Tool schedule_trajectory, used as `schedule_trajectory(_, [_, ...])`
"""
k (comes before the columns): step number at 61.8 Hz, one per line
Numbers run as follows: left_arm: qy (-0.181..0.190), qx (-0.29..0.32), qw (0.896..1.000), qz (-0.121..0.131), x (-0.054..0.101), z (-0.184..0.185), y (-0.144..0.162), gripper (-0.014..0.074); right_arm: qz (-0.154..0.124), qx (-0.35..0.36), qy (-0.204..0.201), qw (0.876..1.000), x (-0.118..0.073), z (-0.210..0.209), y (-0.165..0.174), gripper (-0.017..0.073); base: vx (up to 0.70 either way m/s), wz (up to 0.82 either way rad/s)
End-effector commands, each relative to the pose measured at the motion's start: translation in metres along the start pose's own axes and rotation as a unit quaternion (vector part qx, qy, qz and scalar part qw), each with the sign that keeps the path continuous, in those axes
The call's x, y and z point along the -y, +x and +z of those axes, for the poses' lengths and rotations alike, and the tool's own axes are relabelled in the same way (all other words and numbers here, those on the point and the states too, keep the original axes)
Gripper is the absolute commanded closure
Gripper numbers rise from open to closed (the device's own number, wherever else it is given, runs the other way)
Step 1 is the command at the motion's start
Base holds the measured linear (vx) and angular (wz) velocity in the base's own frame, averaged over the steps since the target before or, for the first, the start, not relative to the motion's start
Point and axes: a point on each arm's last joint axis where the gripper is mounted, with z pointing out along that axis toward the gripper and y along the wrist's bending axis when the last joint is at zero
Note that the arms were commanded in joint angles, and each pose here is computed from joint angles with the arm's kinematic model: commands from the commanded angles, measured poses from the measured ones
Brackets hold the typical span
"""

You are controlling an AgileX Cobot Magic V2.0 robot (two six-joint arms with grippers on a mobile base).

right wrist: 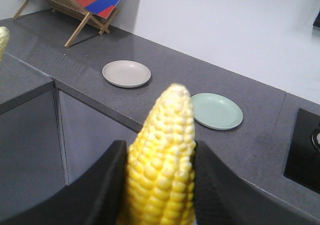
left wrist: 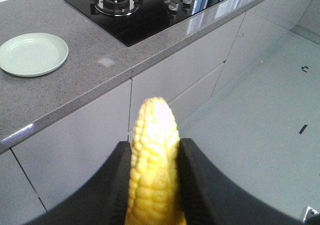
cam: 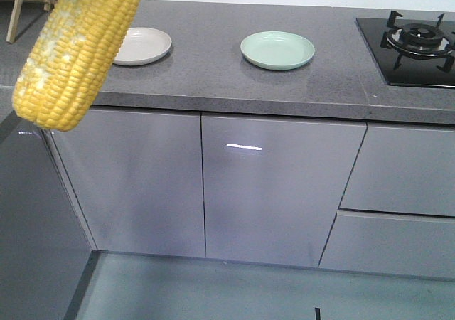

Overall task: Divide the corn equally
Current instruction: 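Drive the base toward the counter with the two empty plates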

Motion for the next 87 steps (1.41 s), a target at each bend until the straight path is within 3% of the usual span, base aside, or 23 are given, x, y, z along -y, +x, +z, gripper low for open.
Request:
schedule_trajectory(1, [0.012, 0.042, 0.999, 0.004, 0.0128, -0.0187, -0.0075, 0.0601, -0.001, 0.051, 0.009, 0.999, 0.0010, -0.0039, -0.0117, 0.0561, -0.03, -0.11])
schedule_trajectory(87, [0.012, 0.042, 0.999, 0.004, 0.0128, -0.0187, -0.0075, 0.0601, -0.001, 0.050, 0.008, 0.999, 0.0010, -0.0039, -0.0116, 0.0561, 0.04, -0.02])
